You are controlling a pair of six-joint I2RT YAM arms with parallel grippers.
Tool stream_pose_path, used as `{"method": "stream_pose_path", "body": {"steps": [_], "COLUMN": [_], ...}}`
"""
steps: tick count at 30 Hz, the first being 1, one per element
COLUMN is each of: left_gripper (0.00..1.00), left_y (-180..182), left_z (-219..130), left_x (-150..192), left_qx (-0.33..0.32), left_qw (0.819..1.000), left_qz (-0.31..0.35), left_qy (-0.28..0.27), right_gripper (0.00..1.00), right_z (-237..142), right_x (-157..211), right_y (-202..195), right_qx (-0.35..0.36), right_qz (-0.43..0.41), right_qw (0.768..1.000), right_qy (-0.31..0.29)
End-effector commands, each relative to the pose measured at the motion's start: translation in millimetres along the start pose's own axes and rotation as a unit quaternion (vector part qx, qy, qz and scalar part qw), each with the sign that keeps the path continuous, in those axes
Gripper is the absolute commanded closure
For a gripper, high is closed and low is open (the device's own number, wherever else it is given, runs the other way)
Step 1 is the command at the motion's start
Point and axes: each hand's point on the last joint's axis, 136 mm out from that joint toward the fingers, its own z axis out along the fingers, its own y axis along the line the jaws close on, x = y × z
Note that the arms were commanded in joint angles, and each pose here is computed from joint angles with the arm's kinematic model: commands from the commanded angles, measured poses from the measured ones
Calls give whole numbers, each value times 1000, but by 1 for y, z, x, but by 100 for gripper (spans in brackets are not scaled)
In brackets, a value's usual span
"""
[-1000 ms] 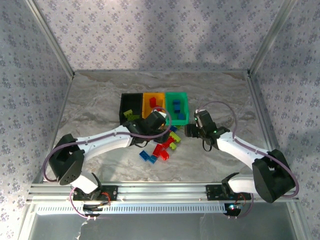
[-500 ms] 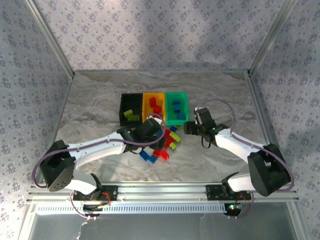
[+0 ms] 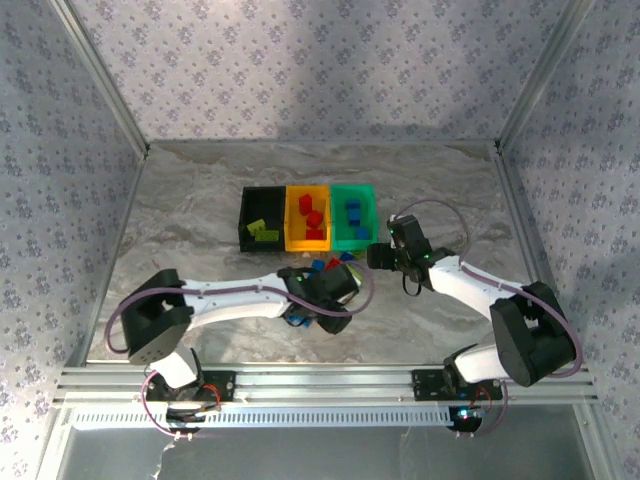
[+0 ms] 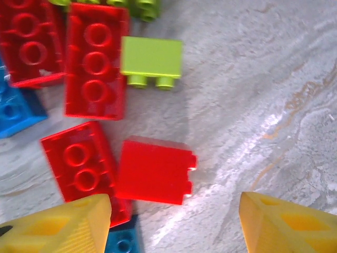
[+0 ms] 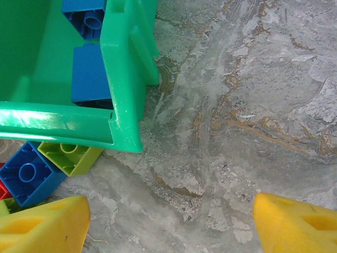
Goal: Sort the legos into containers by color
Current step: Pick up the lego from the middle-left of the table.
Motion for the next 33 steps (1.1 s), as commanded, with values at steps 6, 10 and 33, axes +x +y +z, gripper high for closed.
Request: {"method": "stream_pose_path", "body": {"steps": [6,10,33], "left_gripper": [38,37,35], "left_y": [7,12,22], "left_z": [9,8,23], "left_x": [8,6,7], "left_qx": [-55,-69,-111], "left_qw": [996,995,990], "left_qz": [44,48,48], "left_qy": [49,45,77], "right_gripper": [17,17,17], "right_z": [-2,-3,-2], "right_x": [-2,-3,-1], "right_y": [2,4,8], "right_qx": [-2,-5,-9], "right_qz": [-1,-1,-5], "right_qw": [1000,1000,1000], "right_qy": [-4,-5,-1]}}
